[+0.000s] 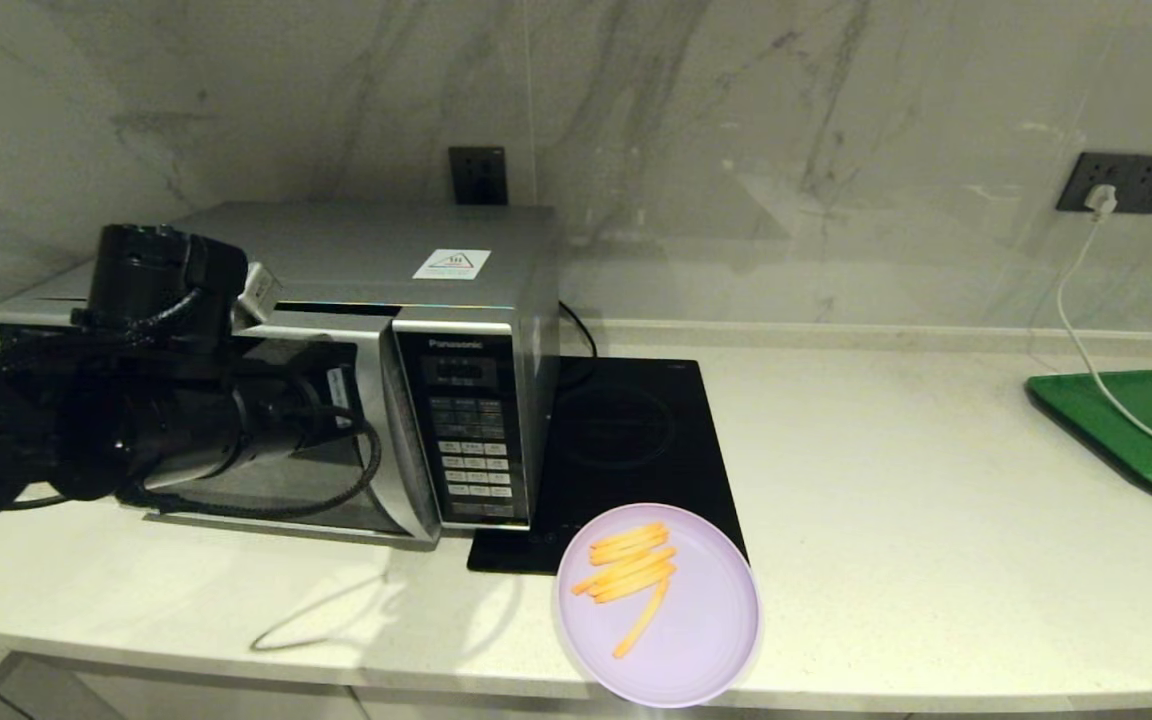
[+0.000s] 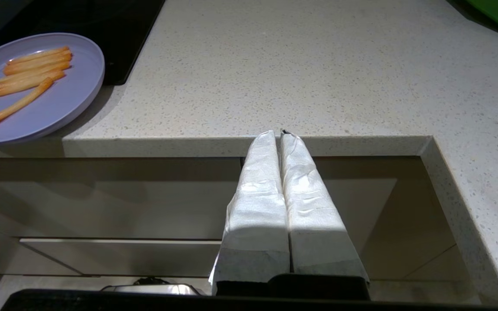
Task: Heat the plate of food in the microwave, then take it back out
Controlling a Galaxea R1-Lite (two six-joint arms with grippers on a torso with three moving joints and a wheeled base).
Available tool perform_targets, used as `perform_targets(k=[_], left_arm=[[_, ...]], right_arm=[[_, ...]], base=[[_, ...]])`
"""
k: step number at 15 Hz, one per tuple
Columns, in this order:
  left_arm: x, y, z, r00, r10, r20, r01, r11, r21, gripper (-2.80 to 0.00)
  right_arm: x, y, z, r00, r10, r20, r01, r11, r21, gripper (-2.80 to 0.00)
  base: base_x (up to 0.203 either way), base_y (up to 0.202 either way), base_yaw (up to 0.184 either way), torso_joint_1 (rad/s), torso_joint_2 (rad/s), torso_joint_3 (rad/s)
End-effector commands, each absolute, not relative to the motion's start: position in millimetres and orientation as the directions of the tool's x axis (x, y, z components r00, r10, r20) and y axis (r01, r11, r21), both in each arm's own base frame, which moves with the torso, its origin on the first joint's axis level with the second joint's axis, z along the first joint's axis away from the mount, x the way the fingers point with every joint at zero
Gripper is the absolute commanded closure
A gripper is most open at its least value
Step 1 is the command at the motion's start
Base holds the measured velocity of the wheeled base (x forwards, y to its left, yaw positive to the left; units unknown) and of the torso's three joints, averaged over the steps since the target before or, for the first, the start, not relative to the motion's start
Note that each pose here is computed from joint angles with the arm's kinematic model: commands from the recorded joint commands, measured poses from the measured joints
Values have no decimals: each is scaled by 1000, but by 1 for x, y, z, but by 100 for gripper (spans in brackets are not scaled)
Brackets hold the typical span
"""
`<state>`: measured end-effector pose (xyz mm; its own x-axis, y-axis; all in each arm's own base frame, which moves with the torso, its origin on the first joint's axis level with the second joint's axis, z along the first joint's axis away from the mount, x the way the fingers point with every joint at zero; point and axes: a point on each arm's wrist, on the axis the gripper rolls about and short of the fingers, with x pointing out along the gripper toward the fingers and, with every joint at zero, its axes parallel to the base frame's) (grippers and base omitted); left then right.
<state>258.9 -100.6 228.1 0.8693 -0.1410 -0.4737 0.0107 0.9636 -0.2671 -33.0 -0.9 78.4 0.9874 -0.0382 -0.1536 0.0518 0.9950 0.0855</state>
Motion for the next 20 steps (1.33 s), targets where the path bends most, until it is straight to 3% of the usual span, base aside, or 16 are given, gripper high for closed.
perform_targets(k=[1, 6, 10, 14, 20], left_arm=[[266, -104, 224, 873, -143, -466, 13, 962, -271, 0], [278, -109, 218, 882, -148, -447, 21, 961, -277, 0], [256, -102, 212, 872, -146, -468, 21, 964, -264, 0], [200, -77, 215, 886, -144, -441, 57, 977, -204, 0], [83, -23, 250, 944, -92, -318, 61, 993, -105, 0]], right_arm=[[-33, -1, 78, 987, -38, -156, 52, 995, 86, 0], [-33, -1, 78, 987, -38, -155, 52, 995, 86, 0], [-33, -1, 78, 987, -38, -156, 52, 995, 86, 0], [-33, -1, 78, 987, -38, -156, 52, 995, 86, 0], [-33, -1, 78, 987, -38, -154, 52, 995, 86, 0]], base=[[0, 0, 0, 0, 0, 0], [0, 0, 0, 0, 0, 0], [0, 0, 0, 0, 0, 0], [0, 0, 0, 0, 0, 0], [0, 0, 0, 0, 0, 0]])
